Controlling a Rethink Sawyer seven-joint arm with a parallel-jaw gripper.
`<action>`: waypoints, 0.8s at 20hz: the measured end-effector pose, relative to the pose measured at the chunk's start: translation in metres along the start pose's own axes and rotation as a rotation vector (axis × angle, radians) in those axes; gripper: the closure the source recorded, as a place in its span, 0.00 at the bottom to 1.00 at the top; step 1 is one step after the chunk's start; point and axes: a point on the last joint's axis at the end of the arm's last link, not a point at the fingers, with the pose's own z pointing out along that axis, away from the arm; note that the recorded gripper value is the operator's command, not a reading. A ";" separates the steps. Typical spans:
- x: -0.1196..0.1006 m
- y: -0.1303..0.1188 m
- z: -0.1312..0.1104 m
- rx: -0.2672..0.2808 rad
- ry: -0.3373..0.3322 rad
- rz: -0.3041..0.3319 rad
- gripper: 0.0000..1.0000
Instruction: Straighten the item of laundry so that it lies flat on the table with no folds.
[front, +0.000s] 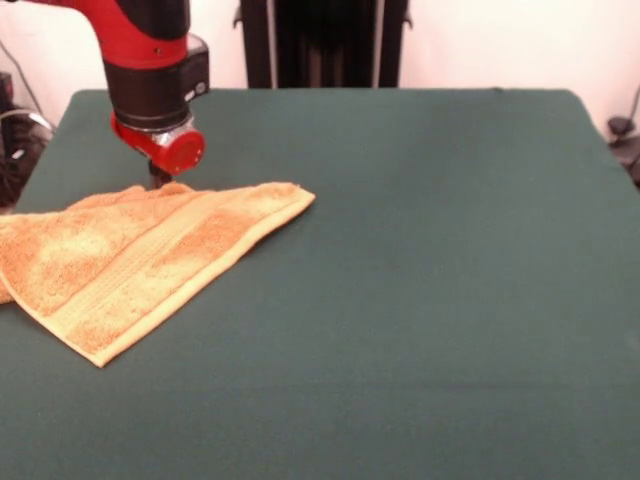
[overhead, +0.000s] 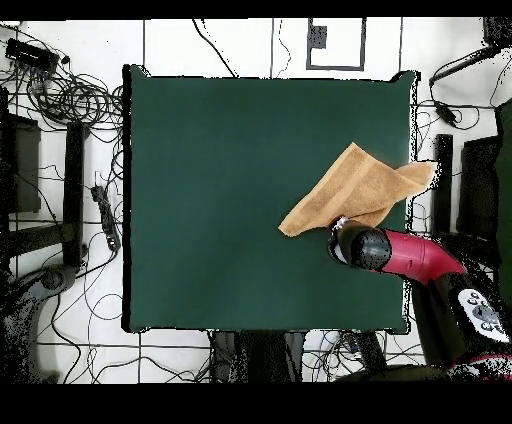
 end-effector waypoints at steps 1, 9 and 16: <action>0.000 0.004 -0.004 -0.011 0.011 0.032 1.00; -0.002 0.009 -0.046 -0.022 0.048 0.117 1.00; -0.003 0.009 -0.108 -0.028 0.051 0.175 1.00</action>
